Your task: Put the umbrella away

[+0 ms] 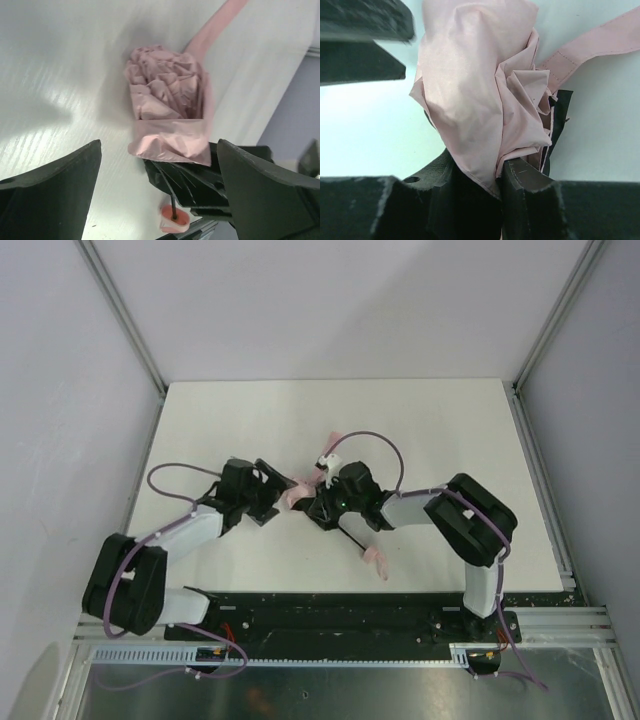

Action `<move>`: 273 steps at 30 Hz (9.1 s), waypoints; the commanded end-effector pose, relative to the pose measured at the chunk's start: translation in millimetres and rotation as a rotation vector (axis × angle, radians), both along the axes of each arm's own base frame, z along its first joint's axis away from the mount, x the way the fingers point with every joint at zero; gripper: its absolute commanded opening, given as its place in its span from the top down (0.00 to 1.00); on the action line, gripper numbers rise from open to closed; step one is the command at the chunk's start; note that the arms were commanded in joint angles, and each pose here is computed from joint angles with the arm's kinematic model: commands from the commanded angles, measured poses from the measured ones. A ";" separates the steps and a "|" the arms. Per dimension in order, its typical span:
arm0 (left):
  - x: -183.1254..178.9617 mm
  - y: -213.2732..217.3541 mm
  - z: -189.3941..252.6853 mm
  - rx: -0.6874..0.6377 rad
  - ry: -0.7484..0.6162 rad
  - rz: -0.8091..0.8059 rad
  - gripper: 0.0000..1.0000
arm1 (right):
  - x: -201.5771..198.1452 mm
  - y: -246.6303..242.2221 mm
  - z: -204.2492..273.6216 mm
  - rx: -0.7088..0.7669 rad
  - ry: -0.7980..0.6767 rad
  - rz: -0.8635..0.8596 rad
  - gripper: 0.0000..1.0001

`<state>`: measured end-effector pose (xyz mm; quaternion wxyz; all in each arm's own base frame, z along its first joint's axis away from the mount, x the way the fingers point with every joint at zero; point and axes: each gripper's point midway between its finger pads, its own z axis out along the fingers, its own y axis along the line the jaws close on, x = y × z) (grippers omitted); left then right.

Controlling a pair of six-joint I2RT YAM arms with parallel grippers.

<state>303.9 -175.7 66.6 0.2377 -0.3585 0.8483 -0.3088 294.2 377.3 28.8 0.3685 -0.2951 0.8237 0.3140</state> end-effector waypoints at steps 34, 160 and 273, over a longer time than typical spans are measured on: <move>-9.1 -11.8 -74.3 0.145 0.102 -0.077 0.90 | -60.0 -24.1 -32.2 -0.030 0.408 0.139 0.83; -66.3 -127.2 199.9 -0.075 -0.932 -0.810 1.00 | -128.6 -151.1 420.7 0.984 0.270 0.450 1.00; 13.1 -20.3 -27.7 -0.075 0.084 0.092 0.08 | -45.1 -52.0 -63.5 -0.143 0.620 0.404 1.00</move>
